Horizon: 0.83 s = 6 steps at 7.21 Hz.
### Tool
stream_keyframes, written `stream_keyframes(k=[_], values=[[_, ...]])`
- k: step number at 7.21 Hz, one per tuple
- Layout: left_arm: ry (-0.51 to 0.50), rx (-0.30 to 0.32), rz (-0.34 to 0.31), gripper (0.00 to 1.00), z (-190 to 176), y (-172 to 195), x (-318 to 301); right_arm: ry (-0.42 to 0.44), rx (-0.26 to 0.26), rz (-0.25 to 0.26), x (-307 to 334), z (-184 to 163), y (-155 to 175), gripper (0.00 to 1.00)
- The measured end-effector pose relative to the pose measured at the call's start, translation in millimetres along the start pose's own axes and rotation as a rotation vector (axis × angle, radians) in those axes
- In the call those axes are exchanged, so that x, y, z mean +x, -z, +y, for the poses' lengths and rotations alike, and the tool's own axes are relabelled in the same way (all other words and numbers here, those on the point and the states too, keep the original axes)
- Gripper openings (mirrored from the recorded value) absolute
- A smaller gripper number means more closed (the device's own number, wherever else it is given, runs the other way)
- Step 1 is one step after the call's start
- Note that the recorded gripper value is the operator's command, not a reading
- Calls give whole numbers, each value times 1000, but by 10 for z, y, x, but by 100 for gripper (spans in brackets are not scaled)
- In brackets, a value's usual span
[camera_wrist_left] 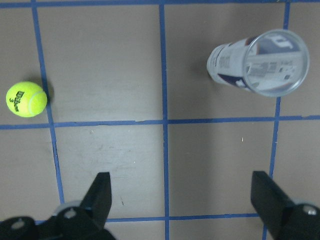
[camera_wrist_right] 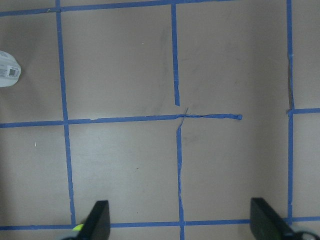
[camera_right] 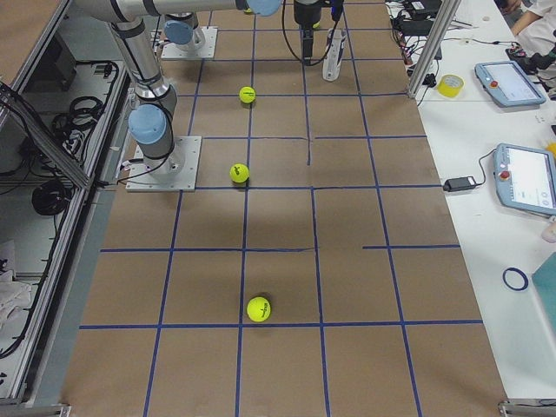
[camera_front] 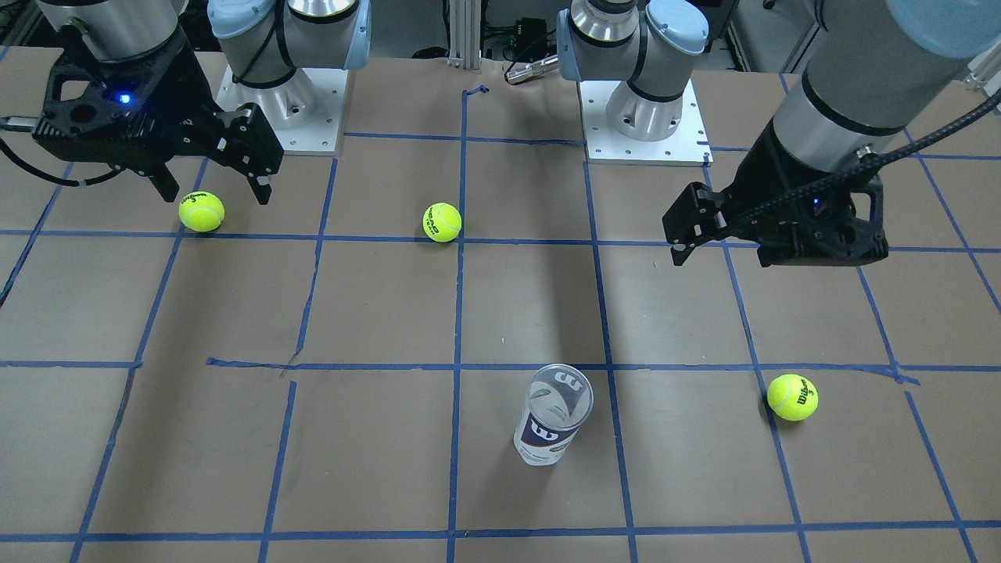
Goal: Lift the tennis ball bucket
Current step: 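Open the left gripper and raise it away from the can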
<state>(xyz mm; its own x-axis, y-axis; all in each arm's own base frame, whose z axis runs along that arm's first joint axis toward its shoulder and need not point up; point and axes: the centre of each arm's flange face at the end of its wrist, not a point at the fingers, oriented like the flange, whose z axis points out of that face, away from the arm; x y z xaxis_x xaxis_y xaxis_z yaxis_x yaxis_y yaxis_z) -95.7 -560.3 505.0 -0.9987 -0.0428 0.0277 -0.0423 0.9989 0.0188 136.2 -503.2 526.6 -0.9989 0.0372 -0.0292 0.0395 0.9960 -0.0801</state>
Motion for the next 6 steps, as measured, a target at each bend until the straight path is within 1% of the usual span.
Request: stream_keyframes(k=[2,3,6], values=[[21,5,-1,100,327,-70,-138,0,0,0,0,0,-1,100],[25,9,-2,100,431,-85,-160,-1,-1,0,0,1,-3,100],[27,12,-4,100,567,-80,-168,-2,-10,1,2,19,-52,100]])
